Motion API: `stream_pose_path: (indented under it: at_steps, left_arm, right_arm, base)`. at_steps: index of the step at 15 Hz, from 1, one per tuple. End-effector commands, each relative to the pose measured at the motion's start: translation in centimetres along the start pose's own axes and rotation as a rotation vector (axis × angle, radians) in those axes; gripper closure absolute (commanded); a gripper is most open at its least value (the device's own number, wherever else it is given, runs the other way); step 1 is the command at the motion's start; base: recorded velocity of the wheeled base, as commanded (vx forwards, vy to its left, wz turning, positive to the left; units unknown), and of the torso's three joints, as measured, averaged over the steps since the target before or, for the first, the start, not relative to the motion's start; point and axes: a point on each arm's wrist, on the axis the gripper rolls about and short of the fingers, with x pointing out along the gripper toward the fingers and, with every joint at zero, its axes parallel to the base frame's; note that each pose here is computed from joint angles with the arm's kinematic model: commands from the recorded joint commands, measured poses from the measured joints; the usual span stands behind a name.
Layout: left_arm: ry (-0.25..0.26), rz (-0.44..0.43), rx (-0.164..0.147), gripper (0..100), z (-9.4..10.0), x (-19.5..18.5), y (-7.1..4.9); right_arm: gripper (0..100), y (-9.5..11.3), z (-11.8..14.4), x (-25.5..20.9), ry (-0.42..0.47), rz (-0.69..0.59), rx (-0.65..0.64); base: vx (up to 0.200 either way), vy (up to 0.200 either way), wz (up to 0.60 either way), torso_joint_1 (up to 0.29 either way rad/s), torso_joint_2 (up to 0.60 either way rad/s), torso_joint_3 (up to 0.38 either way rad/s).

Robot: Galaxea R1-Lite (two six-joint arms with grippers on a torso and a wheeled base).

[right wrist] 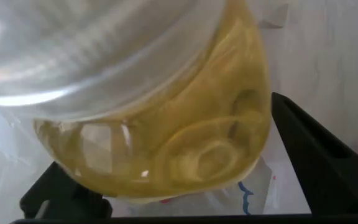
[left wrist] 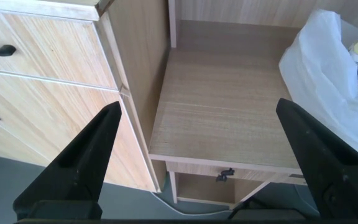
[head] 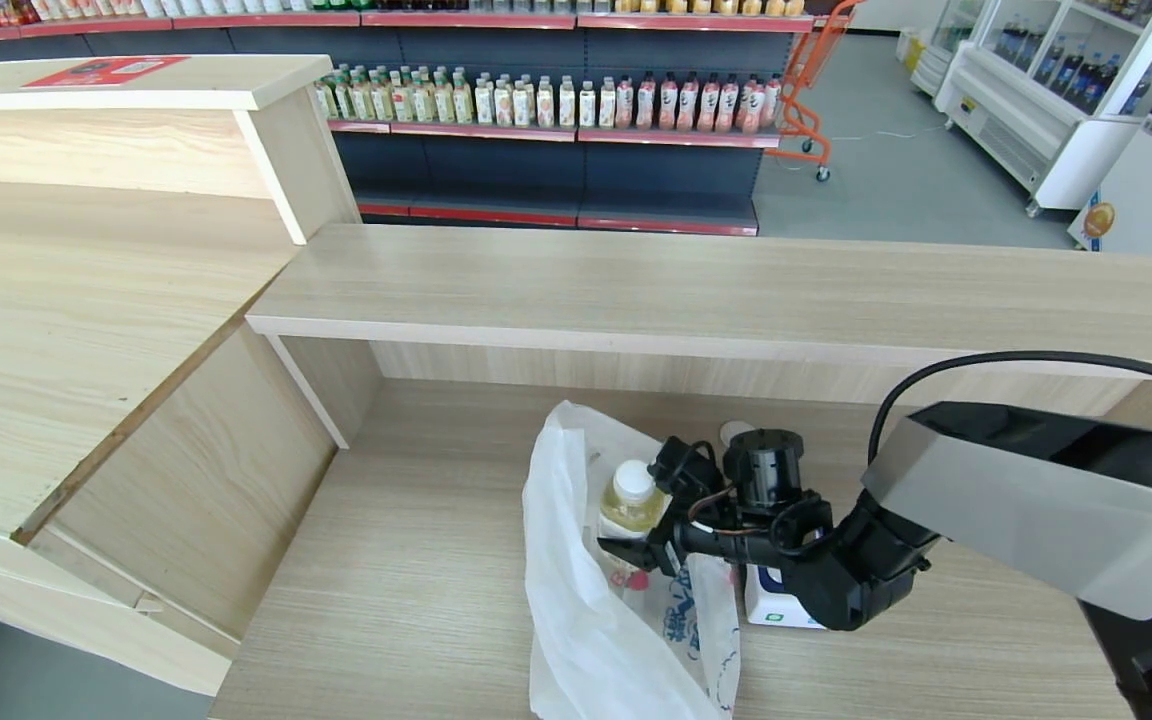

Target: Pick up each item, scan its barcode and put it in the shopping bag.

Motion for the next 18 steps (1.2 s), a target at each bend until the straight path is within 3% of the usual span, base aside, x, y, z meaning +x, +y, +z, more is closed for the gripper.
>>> stream_pose_path:
  at_steps: [1,5,7,10,14,18]
  left_arm:
    - [0.002,0.000,0.000,0,0.0,0.0,0.0]
    - [0.002,0.000,0.000,0,0.0,0.0,0.0]
    - [0.002,-0.001,0.000,0,0.0,0.0,0.0]
    - [0.002,0.000,0.000,0,0.0,0.0,0.0]
    - [0.002,0.000,0.000,0,0.0,0.0,0.0]
    - [0.002,0.000,0.000,0,0.0,0.0,0.0]
  right_arm:
    - [0,-0.1,1.4,-1.1,-0.022,-0.011,0.091]
    - [0,-0.3,6.3,-4.8,-0.117,-0.026,0.398]
    - [0,0.2,7.6,-9.0,-0.116,-0.051,0.517]
    - [0,0.7,8.2,-16.2,-0.073,-0.148,0.576]
    - [0,4.9,10.4,-26.3,-0.145,-0.239,0.555]
    - [0,6.3,11.0,-31.7,-0.047,-0.382,0.602]
  base:
    - [0.000,0.000,0.00,0.000,0.00,0.000]
    - [0.000,0.000,0.00,0.000,0.00,0.000]
    - [0.000,0.000,0.00,0.000,0.00,0.000]
    - [0.000,0.000,0.00,0.000,0.00,0.000]
    - [0.000,0.000,0.00,0.000,0.00,0.000]
    - [0.000,0.000,0.00,0.000,0.00,0.000]
